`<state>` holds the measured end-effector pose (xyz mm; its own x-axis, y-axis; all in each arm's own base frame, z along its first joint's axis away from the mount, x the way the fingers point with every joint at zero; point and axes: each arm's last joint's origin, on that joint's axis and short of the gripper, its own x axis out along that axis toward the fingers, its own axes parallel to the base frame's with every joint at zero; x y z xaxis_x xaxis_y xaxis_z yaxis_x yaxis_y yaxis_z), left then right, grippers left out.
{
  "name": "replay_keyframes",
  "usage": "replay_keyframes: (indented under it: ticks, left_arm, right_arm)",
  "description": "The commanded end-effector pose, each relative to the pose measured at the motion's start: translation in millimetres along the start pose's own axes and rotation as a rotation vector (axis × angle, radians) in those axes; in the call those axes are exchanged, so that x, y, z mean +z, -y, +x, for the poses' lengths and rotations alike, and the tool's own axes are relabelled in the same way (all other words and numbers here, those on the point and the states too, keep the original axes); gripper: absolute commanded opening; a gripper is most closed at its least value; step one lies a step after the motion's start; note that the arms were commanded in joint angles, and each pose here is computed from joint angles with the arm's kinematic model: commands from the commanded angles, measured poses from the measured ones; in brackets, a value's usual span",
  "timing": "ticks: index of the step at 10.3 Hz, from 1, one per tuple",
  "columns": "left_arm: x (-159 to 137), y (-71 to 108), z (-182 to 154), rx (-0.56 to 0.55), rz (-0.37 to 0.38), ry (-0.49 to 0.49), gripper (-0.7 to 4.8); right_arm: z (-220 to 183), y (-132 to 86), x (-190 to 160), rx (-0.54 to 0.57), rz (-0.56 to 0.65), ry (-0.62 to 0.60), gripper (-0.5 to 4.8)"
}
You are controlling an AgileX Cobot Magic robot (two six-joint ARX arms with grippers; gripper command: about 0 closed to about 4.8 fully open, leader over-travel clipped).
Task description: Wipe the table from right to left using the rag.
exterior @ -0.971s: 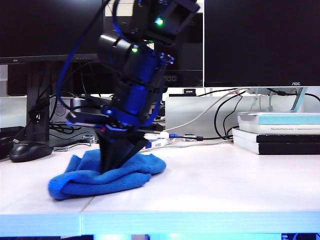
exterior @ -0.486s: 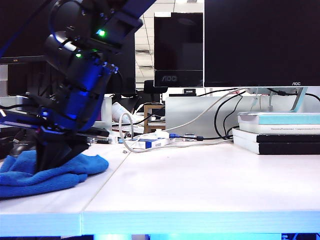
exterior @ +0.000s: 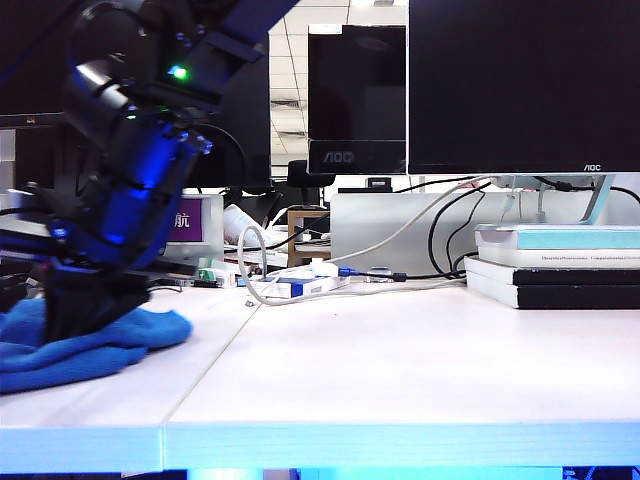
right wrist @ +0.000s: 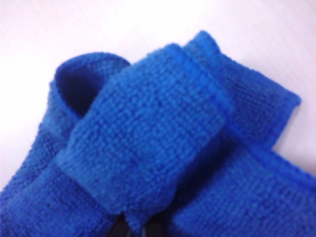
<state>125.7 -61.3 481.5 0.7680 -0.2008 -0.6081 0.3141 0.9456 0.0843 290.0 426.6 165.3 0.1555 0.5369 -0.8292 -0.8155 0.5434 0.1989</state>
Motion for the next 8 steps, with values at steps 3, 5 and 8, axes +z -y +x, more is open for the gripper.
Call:
replay_keyframes:
  ticks: [3,5,8]
  left_arm:
    - [-14.9,-3.6,-15.5,0.006,-0.010,-0.054,-0.05]
    - [-16.7,-4.4,-19.3,0.006,-0.012,-0.044,-0.05]
    - [-21.9,-10.3,-30.5,0.128,-0.018,-0.008,-0.05]
  right_arm:
    - [42.8,-32.2,27.8,0.058,0.018,0.124,-0.06]
    - [41.7,-33.4,35.0,0.047,0.016,0.203,-0.06]
    - [41.7,-33.4,35.0,0.040,0.017,0.204,-0.05]
